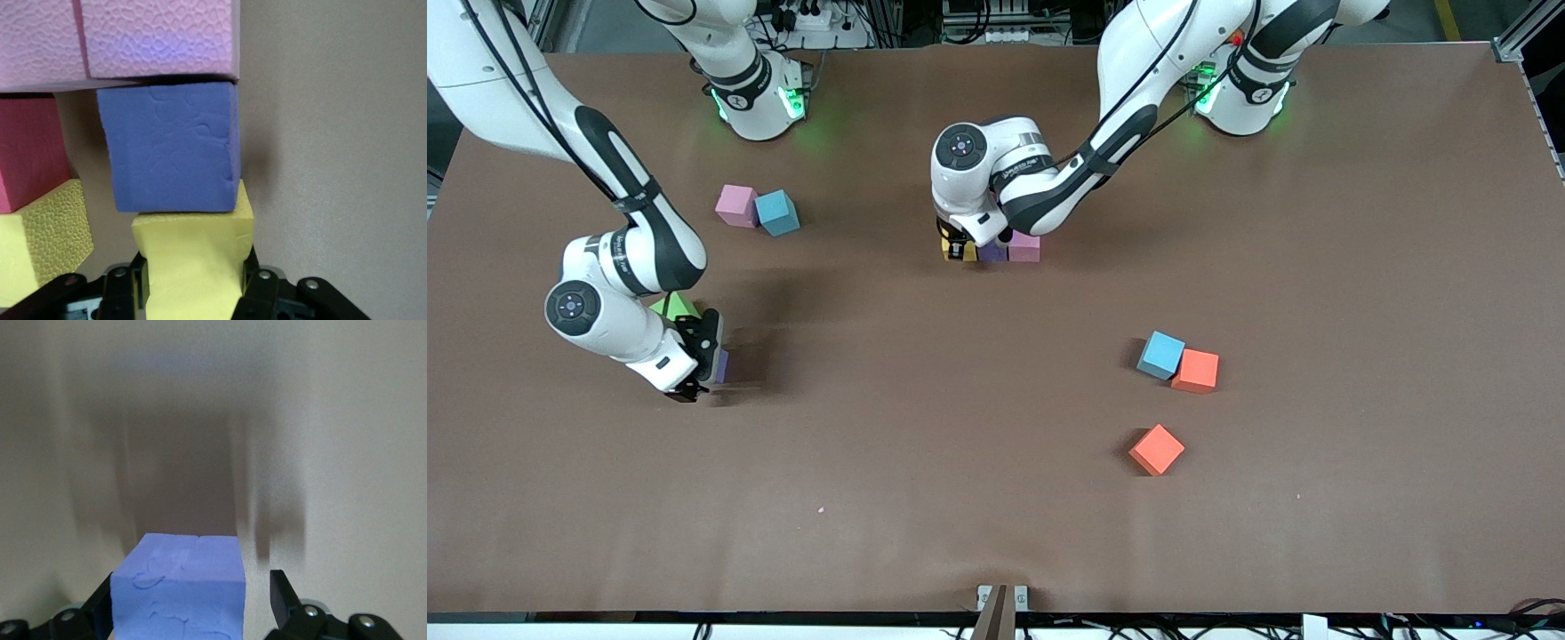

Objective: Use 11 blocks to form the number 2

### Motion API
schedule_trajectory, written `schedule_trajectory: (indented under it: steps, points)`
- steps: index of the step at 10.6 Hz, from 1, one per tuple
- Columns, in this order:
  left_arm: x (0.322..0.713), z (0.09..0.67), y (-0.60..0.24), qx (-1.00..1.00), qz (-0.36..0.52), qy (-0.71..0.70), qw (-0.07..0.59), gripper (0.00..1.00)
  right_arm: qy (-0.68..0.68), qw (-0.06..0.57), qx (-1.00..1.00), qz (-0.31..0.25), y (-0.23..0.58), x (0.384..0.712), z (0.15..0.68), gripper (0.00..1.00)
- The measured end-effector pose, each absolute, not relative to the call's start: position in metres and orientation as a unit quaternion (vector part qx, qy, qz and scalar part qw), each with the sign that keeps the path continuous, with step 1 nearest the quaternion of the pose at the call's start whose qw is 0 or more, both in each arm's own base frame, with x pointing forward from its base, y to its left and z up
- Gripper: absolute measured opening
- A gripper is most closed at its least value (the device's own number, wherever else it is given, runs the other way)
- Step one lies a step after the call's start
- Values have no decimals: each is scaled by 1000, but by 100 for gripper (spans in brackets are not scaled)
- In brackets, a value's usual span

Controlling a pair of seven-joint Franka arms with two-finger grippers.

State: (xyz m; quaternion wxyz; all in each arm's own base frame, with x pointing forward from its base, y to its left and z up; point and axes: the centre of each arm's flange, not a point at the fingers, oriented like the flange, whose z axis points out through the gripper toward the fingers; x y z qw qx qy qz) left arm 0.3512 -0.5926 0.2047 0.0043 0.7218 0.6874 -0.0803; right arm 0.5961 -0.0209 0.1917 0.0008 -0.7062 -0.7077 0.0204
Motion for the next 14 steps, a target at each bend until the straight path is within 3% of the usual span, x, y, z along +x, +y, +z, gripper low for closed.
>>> schedule_trajectory:
  steps: [3, 5, 7, 10, 11, 14]
  points:
    - [351, 205, -593, 722, -80, 687, 4, 53, -705, 2, -709, 23, -25, 594, 190, 92]
    - [351, 205, -593, 722, -80, 687, 4, 54, -703, 1, -711, 23, -28, 594, 190, 63]
    - [351, 204, -592, 722, -79, 687, 4, 57, -704, 0, -710, 22, -28, 595, 191, 61]
    - [356, 203, -589, 722, -75, 688, 6, 93, -703, -2, -711, 1, -8, 603, 205, 59]
    - [358, 204, -588, 721, -75, 689, 6, 100, -701, 0, -713, -10, 8, 607, 214, 59]
    - [360, 213, -590, 721, -74, 689, 14, 100, -688, 2, -725, -27, 59, 608, 235, 59]
